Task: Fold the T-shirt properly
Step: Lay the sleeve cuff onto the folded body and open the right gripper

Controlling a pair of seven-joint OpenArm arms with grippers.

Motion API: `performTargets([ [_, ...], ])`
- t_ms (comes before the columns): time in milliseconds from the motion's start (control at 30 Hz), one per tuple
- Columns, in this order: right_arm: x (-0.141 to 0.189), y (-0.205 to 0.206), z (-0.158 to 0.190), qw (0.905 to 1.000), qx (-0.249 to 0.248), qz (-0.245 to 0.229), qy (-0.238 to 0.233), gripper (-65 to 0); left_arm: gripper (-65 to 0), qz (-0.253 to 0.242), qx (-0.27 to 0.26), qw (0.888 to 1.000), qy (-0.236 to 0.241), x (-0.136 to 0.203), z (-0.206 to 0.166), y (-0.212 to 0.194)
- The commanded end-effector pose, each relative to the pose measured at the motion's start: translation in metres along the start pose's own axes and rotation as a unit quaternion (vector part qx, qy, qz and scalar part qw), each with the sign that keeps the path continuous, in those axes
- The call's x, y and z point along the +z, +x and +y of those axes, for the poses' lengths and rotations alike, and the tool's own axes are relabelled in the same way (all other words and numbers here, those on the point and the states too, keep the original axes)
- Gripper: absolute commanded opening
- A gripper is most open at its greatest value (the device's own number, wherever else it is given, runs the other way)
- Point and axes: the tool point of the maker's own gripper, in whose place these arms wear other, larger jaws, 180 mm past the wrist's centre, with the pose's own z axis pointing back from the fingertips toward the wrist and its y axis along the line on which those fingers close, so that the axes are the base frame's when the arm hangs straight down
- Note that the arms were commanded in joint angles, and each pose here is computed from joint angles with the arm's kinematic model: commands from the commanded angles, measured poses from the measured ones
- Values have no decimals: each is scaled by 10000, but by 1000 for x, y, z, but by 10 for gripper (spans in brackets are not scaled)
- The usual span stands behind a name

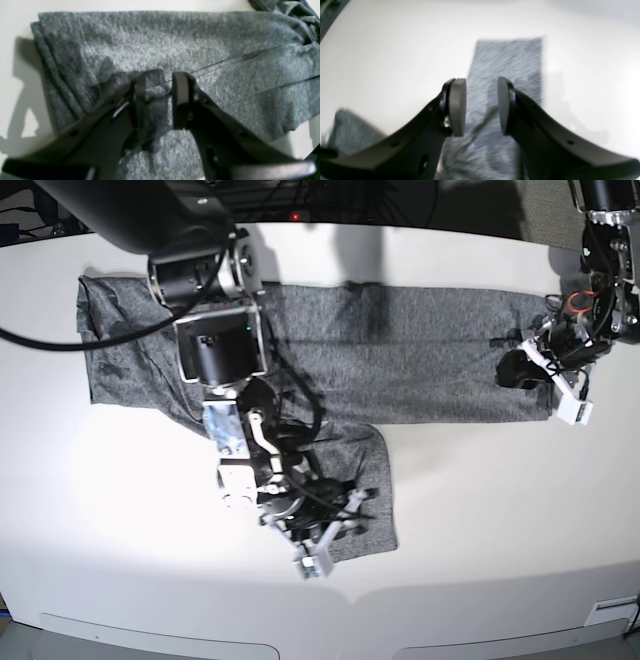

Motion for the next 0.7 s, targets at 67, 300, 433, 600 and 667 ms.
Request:
performTargets([
  [67, -5, 34, -9, 9985, 189, -431, -270, -434, -474, -228, -108, 9997, -19, 5, 0, 17],
  [300, -20, -27, -31, 9965, 105, 143, -821, -434, -474, -238, -101, 9997, -32, 5, 0, 17],
  [433, -24, -51, -27, 9967, 35, 387, -709, -434, -474, -240, -100, 9997, -32, 5, 0, 17],
  [600, -28, -64, 9, 9957, 529, 746, 129, -434, -474, -239, -102, 9997, -31, 5, 0, 17],
  [667, -28, -76, 28, 9891, 896, 1042, 531, -434, -474, -241, -102, 9997, -31, 5, 0, 17],
])
